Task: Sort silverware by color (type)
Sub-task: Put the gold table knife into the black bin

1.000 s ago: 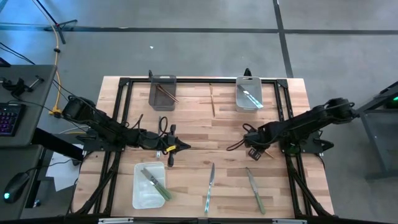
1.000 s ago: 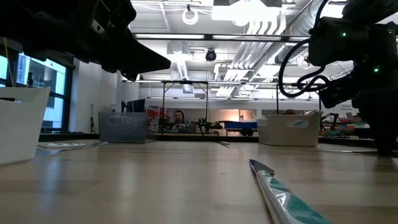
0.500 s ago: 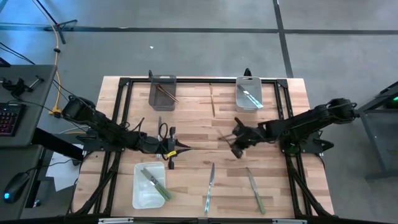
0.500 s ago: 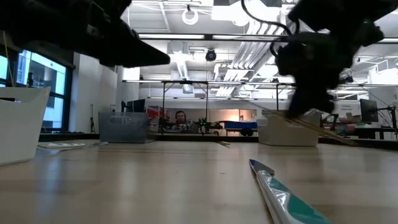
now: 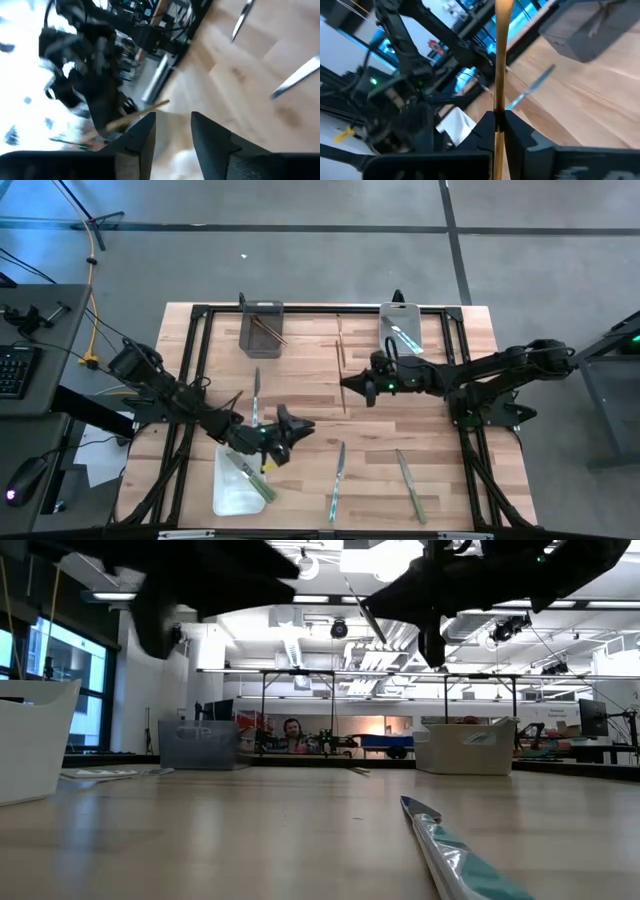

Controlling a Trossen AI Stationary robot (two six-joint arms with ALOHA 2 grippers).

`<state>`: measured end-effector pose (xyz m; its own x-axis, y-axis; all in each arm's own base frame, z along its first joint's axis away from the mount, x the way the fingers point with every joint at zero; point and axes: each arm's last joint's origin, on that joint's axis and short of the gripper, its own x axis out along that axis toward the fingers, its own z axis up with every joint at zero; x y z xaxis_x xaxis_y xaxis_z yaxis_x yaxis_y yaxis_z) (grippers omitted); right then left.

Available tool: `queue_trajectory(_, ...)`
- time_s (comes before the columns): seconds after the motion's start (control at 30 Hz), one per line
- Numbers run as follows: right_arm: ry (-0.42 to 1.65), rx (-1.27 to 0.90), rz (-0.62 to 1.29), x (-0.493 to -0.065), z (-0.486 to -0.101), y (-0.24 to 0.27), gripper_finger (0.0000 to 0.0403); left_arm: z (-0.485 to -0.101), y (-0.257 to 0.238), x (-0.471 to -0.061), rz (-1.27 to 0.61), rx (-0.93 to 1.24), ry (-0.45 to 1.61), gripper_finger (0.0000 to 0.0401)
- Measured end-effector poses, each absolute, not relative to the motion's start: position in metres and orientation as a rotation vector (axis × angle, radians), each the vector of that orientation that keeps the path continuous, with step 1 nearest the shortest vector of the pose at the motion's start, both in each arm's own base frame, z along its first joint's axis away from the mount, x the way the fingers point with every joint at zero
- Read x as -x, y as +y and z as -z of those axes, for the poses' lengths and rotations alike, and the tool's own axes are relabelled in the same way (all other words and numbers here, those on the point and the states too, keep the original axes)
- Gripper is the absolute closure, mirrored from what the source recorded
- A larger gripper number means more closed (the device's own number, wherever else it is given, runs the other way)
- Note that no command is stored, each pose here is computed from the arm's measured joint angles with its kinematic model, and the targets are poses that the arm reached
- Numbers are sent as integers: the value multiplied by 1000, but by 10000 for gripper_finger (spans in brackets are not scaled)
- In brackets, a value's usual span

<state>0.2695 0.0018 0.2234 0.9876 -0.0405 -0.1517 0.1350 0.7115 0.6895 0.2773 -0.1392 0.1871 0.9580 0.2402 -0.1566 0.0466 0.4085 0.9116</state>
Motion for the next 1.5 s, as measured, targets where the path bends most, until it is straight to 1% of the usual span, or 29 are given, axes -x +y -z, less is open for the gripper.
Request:
queue_trajectory(0.13, 92, -773, 76, -270, -227, 2, 402, -186, -147, -300, -150, -1384, 302, 271)
queue_trajectory(0.3, 36, -777, 18, -270, -234, 10, 402, -181, -146, -327, -187, -1655, 377, 264)
queue_trajectory(0.4, 40, -765, 0, -270, -235, 14, 403, -181, -145, -339, -228, -1755, 384, 263)
queue_trajectory(0.53, 40, -750, -2, -270, -235, 17, 403, -185, -141, -345, -255, -1860, 372, 263)
queue_trajectory(0.73, 35, -748, -5, -270, -236, 17, 403, -187, -131, -349, -259, -1922, 360, 263)
queue_trajectory(1.1, 30, -749, -16, -270, -236, 17, 403, -187, -113, -356, -286, -1929, 419, 263)
queue_trajectory(1.27, 30, -749, -15, -270, -236, 17, 403, -187, -110, -357, -274, -1933, 402, 264)
queue_trajectory(1.4, 30, -749, -16, -270, -236, 17, 403, -186, -111, -357, -258, -1937, 378, 281)
queue_trajectory(1.5, 30, -746, -16, -270, -236, 17, 403, -186, -111, -357, -255, -1938, 380, 309)
